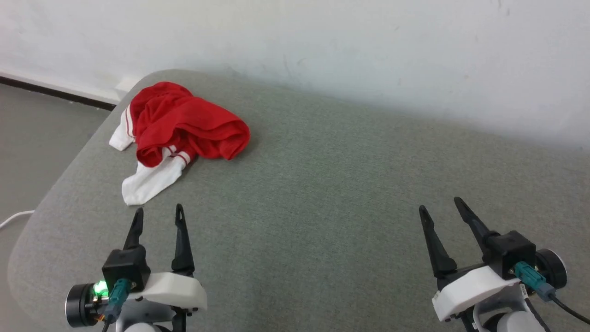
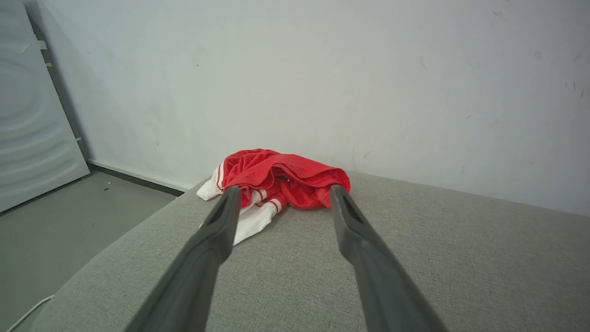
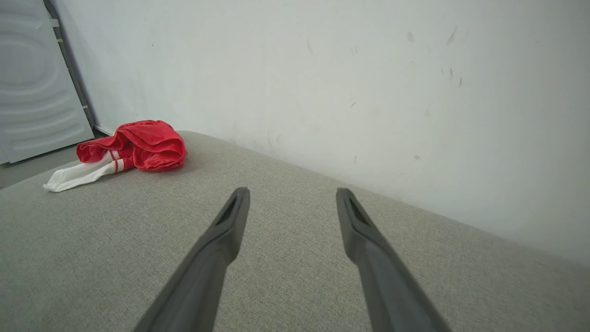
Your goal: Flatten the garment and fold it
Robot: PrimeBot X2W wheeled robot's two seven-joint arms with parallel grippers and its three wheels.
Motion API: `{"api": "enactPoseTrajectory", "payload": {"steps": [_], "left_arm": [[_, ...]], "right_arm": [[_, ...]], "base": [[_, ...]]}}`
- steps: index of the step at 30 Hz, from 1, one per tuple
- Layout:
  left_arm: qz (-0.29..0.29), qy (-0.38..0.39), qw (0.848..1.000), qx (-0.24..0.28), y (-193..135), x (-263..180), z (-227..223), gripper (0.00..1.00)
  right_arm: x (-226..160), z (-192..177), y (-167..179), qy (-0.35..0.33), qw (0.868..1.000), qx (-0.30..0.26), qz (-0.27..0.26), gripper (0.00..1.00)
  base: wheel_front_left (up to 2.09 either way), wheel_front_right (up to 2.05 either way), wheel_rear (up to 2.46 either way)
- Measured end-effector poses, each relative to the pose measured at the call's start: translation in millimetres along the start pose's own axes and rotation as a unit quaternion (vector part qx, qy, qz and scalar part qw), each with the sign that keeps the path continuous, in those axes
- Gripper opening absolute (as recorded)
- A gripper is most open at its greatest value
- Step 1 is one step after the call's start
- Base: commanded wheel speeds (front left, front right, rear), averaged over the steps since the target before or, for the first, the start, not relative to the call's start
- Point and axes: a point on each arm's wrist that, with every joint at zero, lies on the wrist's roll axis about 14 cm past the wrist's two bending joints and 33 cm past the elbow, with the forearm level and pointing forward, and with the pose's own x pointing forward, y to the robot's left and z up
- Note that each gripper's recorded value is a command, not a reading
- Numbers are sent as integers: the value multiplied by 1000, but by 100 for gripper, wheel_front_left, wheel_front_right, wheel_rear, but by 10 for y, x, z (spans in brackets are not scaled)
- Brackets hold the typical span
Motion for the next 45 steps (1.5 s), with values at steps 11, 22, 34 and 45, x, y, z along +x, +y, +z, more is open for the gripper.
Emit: {"api": "enactPoseTrajectory", "payload": {"steps": [11,22,34,45], "left_arm": [[38,3,999,1,226,-129,-42,100],[73,-2,997,3,430,-227,-36,100],[120,-14,993,8,684,-371,13,100],[166,-19,986,12,967,-476,49,100]], "right_arm": [[135,40,196,-12,999,3,32,100],[220,29,386,-17,998,11,62,100],[306,33,618,-24,995,19,97,100],[419,-14,791,-24,991,32,124,100]], "base": [[0,0,0],[0,0,0],[0,0,0],[0,0,0]]}}
